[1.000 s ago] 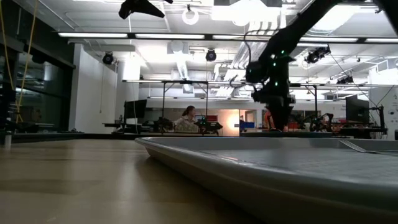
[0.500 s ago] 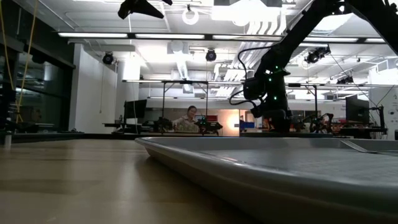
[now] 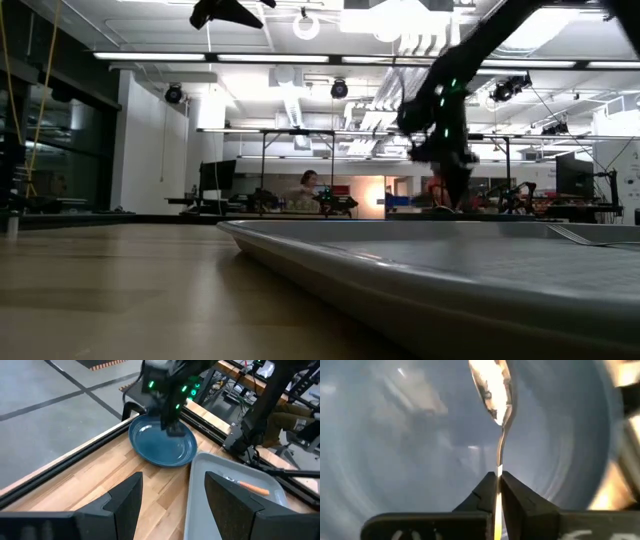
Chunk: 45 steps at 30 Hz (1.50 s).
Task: Pick and place plate/cup/fork/spoon on tray
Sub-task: Put the orange spoon to the left of the light brown fork on the gray tray
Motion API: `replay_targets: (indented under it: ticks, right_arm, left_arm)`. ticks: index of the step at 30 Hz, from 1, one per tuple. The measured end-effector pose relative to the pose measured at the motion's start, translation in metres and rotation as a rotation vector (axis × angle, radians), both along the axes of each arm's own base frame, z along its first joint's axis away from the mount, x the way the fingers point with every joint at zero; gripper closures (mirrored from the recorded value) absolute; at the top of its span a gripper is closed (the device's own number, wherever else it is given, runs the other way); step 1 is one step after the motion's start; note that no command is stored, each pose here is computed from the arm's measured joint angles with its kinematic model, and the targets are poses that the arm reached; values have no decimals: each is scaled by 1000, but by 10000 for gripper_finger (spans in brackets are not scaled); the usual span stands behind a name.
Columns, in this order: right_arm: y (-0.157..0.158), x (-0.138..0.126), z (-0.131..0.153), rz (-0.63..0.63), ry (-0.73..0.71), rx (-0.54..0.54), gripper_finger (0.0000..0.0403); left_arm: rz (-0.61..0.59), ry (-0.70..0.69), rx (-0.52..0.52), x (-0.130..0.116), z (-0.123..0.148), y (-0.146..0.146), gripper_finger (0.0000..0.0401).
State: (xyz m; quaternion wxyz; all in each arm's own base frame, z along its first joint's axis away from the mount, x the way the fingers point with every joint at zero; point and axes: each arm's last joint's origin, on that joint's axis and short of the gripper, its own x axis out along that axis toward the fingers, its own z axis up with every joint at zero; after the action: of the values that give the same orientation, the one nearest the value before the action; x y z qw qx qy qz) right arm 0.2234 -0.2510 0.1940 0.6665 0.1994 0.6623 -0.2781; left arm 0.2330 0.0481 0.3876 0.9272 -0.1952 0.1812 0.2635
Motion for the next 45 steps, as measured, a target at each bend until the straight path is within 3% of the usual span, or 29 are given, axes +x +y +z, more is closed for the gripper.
replay_targets:
  ticks: [4,9,15,19,23,28,38,45]
  right_arm:
    - [18,-12,55,-91,-244,-57,400]
    - [63,-20,111,-145,-817,-82,402]
    - [139,-5,122,-137,-1417,-25,402]
    - [178,7,118,-167,-1687,-44,402]
    - [200,21,123,-204,-1754,-90,402]
    - [218,44,147,-141,-1800,-110,403]
    - [230,93,187,-11,-1734,-91,403]
    - [229,114,192,22,-1677,-99,403]
  left_arm:
    - [-24,9,45,-5,4,-1,199]
    - [-43,-2,104,-14,11,-2,199]
    - [-70,-12,152,-13,13,-2,199]
    - [-225,-175,135,4,1,-4,199]
    - [-359,-364,62,18,-12,-5,199]
    - [-399,-487,-74,29,-27,-4,199]
    - [-454,-480,-284,37,-36,-7,199]
    - [-485,-479,-289,38,-35,-13,199]
